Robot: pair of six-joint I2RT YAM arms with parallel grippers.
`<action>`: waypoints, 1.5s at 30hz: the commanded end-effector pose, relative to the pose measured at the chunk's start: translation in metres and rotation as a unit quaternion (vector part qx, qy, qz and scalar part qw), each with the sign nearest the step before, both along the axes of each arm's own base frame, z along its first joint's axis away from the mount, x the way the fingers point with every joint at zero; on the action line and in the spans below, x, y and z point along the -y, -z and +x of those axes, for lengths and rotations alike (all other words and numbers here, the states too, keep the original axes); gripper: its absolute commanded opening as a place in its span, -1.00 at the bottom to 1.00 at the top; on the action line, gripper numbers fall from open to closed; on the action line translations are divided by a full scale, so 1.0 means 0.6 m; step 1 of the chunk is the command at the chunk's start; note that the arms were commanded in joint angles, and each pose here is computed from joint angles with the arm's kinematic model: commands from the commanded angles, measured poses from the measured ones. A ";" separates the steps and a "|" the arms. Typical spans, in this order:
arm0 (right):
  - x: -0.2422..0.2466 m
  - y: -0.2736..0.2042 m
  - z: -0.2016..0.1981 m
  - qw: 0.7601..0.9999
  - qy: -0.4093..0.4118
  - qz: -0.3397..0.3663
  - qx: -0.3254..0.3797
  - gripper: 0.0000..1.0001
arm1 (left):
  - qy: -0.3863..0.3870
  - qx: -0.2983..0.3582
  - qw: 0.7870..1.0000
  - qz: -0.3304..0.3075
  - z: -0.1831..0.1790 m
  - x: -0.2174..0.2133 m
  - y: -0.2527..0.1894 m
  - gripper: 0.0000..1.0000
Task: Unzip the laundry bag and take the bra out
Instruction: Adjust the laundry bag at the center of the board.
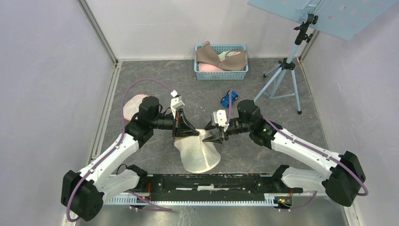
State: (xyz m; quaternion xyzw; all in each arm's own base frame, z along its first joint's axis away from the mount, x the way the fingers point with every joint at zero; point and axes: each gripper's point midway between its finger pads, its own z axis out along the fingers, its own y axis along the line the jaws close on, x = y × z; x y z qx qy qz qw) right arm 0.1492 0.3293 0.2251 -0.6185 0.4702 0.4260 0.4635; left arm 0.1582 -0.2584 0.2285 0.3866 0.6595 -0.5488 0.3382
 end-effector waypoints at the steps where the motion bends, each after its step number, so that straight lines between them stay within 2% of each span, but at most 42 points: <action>1: -0.011 -0.026 -0.004 1.000 -0.011 0.028 0.006 -0.06 | 0.006 0.054 0.998 -0.013 0.011 0.001 -0.031 -0.95; 4: -0.011 -0.020 0.007 1.000 0.007 0.026 0.008 -0.25 | 0.012 0.057 0.998 -0.017 0.009 0.002 -0.037 -0.95; 6: -0.011 -0.020 0.014 0.999 0.019 0.027 0.011 -0.51 | 0.010 0.052 0.998 -0.017 0.008 0.002 -0.039 -0.94; 10: -0.011 -0.020 0.020 0.999 0.031 0.027 0.013 -0.82 | -0.013 0.026 0.999 -0.032 0.010 0.003 -0.052 -0.60; 14: -0.010 -0.017 0.017 0.999 0.030 0.027 0.007 -0.96 | -0.068 0.010 0.996 -0.051 0.021 -0.002 -0.057 -0.46; 24: -0.011 -0.021 0.015 0.999 0.028 0.033 0.000 -1.00 | -0.121 -0.022 0.990 -0.062 0.034 -0.009 -0.042 -0.25; 30: -0.013 -0.026 0.012 0.999 0.025 0.040 -0.007 -1.00 | -0.146 -0.035 0.987 -0.057 0.049 -0.009 -0.030 -0.24; 45: -0.024 -0.024 -0.004 0.999 0.005 0.046 -0.021 -1.00 | -0.148 -0.072 0.981 -0.106 0.067 0.029 -0.056 -0.24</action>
